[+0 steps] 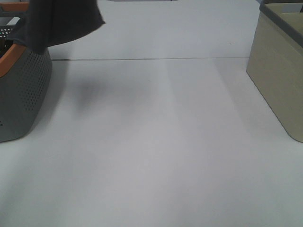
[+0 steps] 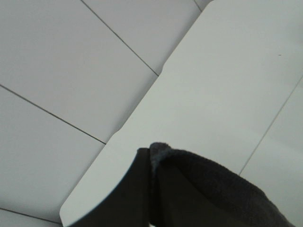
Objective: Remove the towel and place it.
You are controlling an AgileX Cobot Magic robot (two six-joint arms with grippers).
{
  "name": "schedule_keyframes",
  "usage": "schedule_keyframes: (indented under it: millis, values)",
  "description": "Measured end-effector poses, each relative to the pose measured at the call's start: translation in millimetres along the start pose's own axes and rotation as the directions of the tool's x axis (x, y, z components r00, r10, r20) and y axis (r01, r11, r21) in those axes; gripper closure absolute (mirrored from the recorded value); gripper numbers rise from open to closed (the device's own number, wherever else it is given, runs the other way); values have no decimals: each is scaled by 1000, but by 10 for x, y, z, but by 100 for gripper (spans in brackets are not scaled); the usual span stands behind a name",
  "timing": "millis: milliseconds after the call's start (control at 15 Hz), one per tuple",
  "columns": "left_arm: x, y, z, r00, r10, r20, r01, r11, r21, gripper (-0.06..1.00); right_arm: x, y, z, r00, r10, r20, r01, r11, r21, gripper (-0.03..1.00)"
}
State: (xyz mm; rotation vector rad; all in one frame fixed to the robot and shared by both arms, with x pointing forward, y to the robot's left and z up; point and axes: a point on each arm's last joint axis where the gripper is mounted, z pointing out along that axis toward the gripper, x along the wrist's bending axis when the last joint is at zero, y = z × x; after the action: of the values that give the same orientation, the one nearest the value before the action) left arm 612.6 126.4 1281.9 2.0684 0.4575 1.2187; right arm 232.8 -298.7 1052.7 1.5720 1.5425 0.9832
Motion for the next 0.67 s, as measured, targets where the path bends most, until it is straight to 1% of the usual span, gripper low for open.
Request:
schedule_keyframes:
  millis: [67,200,267,400,533,667]
  values:
    - [-106,-2,129,1000,11,26,-12,1000,11,94,0,0,0,1000,0,0,0,1000,0,14]
    - [-205,-43,277,998,21,55,-23,999,38,94,45,7,-1,998,23,-50,-23,1000,-4,14]
    - [-231,-64,324,998,17,66,-20,999,46,94,73,33,20,997,16,-79,-15,1000,6,14]
    - [-268,-58,355,995,-8,95,5,1000,31,94,132,96,92,990,-10,-139,18,999,52,14]
    - [-278,-52,357,994,-18,105,15,1000,25,94,206,238,201,976,-41,-215,51,998,43,14]
    - [-280,-52,360,994,-19,106,16,1000,25,94,259,327,289,961,-51,-270,62,998,32,14]
